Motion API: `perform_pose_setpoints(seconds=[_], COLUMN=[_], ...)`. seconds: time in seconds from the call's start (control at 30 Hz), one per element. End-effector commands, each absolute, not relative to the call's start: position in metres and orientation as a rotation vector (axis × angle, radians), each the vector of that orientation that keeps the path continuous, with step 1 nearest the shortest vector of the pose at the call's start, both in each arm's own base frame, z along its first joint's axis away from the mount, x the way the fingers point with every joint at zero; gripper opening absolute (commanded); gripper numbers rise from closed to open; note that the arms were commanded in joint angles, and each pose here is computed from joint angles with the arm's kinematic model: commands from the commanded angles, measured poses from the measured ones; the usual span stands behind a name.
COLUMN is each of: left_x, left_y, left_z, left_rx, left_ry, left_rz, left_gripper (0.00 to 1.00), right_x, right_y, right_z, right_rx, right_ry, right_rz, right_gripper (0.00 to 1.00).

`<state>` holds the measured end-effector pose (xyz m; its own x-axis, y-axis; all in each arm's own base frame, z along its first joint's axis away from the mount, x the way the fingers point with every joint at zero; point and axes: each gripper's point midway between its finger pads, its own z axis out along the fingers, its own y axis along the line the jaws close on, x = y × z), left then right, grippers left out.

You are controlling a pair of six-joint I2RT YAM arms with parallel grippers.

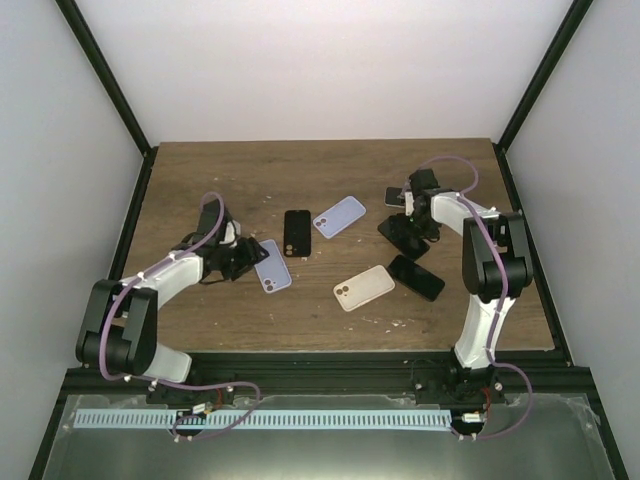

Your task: Put the phone into the phone case

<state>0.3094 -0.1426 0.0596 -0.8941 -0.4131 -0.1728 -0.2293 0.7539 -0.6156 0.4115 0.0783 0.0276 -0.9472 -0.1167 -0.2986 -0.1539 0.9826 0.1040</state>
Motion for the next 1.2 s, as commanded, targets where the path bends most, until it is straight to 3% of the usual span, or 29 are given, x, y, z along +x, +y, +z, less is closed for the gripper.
perform_pose_setpoints(seconds=[0.0,0.13,0.27,0.4,0.8,1.17], left_x=[0.318,0.323,0.324,0.323,0.319,0.314], left_y=[-0.128,-0.122,-0.120,-0.121,-0.127,-0.152], left_z=[0.065,0.060,0.050,0.040,0.019,0.014], left_rx=[-0.530,-0.549,-0.554,-0.549,-0.532,-0.465], left_ry=[2.597,2.587,2.585,2.626,2.681,2.716], left_rz=[-0.789,-0.729,-0.723,-0.714,-0.728,-0.786], left_gripper=[0.65,0.64,0.64,0.64,0.63,0.54], right_x=[0.403,0.403,0.404,0.400,0.404,0.411], right_y=[0.081,0.084,0.093,0.101,0.101,0.106], right_z=[0.022,0.023,0.025,0.027,0.011,0.014], right_rx=[-0.258,-0.308,-0.418,-0.519,-0.617,-0.589], right_ry=[2.862,2.857,2.839,2.826,2.840,2.817], right_rz=[0.062,0.032,0.056,0.114,0.094,0.128], right_gripper=[0.87,0.88,0.97,1.00,0.95,0.88])
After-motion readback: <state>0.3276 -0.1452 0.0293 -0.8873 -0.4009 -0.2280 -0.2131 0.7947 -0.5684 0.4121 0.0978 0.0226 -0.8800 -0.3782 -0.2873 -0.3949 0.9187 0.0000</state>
